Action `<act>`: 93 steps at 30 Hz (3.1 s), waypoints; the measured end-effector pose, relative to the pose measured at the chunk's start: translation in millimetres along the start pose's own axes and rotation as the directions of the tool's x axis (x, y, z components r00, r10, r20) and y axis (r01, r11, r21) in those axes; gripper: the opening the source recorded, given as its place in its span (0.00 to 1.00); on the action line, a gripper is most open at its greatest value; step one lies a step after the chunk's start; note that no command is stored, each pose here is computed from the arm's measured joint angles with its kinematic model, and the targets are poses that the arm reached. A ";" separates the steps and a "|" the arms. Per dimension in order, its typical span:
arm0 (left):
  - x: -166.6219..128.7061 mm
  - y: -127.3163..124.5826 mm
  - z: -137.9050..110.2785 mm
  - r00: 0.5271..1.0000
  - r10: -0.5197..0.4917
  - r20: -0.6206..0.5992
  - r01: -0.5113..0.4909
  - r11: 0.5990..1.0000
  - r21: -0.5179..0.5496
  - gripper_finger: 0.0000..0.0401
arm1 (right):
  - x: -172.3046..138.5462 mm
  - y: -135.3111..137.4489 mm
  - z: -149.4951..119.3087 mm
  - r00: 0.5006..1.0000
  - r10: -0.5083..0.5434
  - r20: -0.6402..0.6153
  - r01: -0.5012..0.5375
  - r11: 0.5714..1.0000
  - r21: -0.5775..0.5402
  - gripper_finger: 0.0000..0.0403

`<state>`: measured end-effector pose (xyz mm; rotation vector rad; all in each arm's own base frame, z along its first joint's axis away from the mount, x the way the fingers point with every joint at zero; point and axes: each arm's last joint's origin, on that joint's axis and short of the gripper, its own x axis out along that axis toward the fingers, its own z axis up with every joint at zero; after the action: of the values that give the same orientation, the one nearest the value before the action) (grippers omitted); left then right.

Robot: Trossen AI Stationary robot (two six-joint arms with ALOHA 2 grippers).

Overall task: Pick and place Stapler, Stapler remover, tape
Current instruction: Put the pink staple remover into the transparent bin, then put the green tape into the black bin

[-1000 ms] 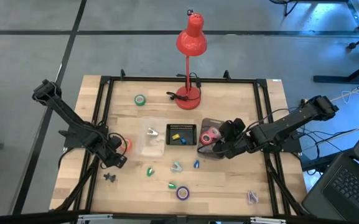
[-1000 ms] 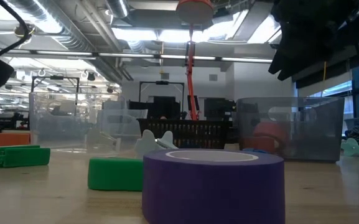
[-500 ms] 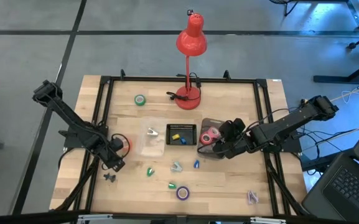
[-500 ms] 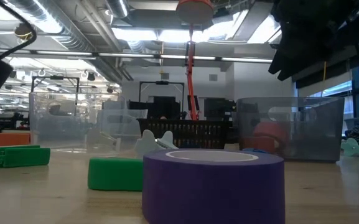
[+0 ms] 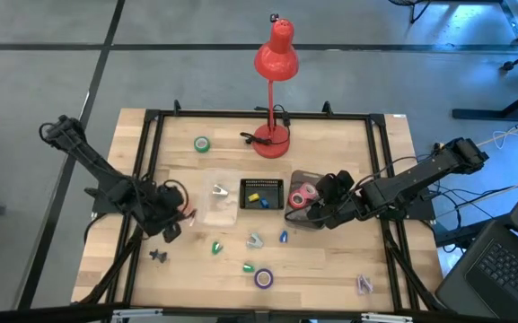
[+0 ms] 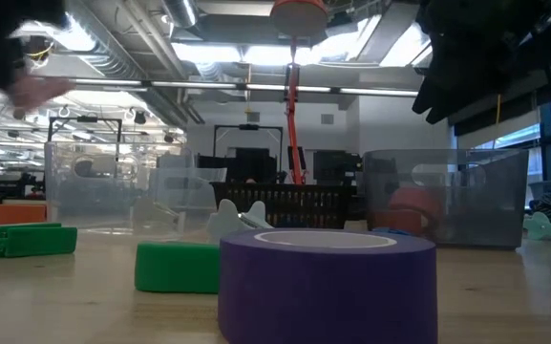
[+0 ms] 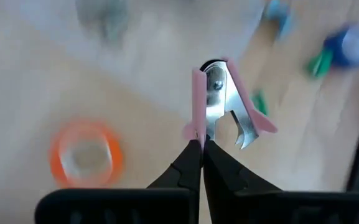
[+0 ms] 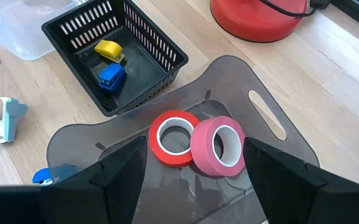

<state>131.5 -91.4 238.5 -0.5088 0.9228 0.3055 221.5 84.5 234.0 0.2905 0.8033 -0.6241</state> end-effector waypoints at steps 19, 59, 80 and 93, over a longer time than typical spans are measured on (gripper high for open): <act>63.1 43.2 97.1 0.998 -0.064 -0.016 0.066 0.977 0.203 0.01 | 3.2 -2.9 6.0 0.997 -0.042 0.058 0.046 0.996 -0.073 0.67; 74.8 33.5 129.4 0.900 0.122 -0.418 -0.037 0.978 0.206 0.31 | 8.9 -6.6 13.7 0.996 -0.057 0.069 0.064 0.993 -0.101 0.67; -40.3 -39.1 25.3 0.981 0.003 -0.193 0.000 1.000 0.016 0.31 | 7.9 -2.8 13.3 0.999 -0.009 0.052 0.013 0.996 -0.088 0.67; -4.8 -67.8 -5.9 0.965 0.179 -0.191 -0.139 0.969 0.205 0.31 | 11.4 -9.1 13.9 0.999 -0.036 0.004 0.036 0.999 -0.032 0.67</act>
<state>155.9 -151.7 258.7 -0.2931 1.1877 0.3101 229.9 66.2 234.8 0.2465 0.8158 -0.6445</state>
